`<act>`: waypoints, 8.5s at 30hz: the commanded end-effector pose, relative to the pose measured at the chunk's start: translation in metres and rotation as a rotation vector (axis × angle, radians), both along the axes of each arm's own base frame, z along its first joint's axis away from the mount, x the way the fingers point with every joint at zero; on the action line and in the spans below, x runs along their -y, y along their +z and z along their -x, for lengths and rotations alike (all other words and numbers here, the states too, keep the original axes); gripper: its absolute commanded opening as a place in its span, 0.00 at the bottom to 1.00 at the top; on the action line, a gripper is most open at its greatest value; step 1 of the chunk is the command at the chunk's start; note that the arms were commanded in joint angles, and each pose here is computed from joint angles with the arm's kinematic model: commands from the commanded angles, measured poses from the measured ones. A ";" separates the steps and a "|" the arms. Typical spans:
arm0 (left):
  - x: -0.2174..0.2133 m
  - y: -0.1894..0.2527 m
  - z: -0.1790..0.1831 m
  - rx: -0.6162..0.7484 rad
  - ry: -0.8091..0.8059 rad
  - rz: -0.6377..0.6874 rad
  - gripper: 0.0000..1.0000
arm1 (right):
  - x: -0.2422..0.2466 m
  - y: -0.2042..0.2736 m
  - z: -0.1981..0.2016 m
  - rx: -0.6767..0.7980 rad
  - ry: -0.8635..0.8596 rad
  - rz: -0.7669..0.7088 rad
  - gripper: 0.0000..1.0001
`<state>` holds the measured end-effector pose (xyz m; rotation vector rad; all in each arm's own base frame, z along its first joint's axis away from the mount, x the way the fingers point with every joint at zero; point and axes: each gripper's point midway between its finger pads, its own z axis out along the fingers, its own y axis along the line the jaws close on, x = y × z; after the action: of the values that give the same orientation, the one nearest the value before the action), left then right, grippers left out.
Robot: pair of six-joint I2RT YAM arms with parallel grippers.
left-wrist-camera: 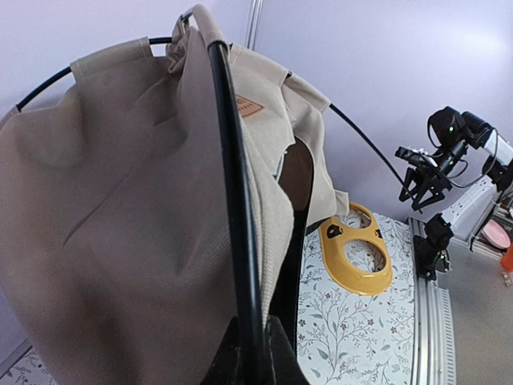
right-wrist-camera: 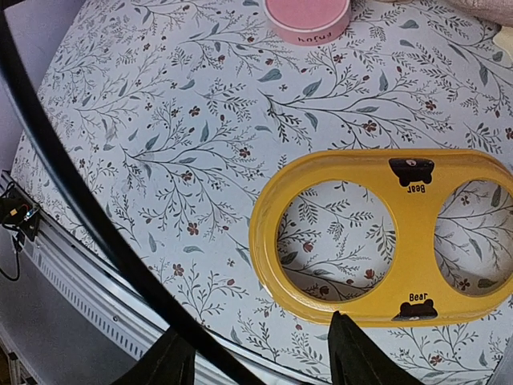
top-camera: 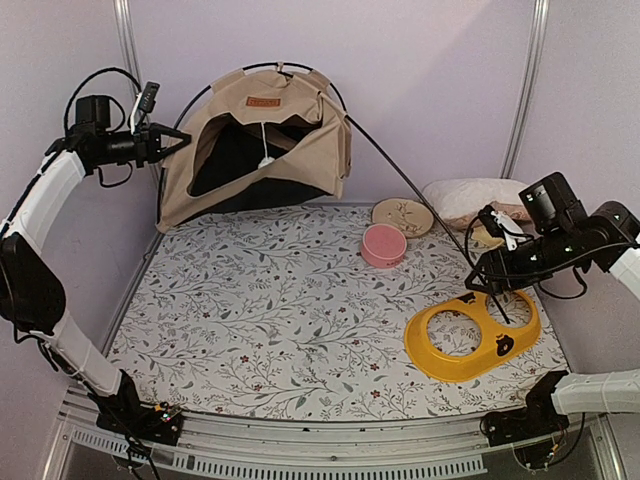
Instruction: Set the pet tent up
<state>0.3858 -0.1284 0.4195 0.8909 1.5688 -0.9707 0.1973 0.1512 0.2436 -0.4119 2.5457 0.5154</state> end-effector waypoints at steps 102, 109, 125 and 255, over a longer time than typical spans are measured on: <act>0.122 -0.148 -0.025 0.306 0.867 0.125 0.34 | -0.307 0.092 0.010 0.179 0.294 -0.574 0.00; 0.126 -0.158 -0.044 0.266 0.905 0.069 0.27 | -0.307 0.093 0.010 0.182 0.291 -0.573 0.00; 0.113 -0.174 -0.045 0.213 0.965 0.066 0.21 | -0.308 0.091 0.010 0.179 0.296 -0.568 0.00; 0.137 -0.173 0.189 0.204 0.640 0.241 0.00 | -0.397 0.035 -0.088 0.354 0.267 -0.593 0.00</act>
<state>0.2007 -0.2569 0.2287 0.2645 1.4305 -0.4890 0.2687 0.5506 0.3032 -0.5745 1.8733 1.2528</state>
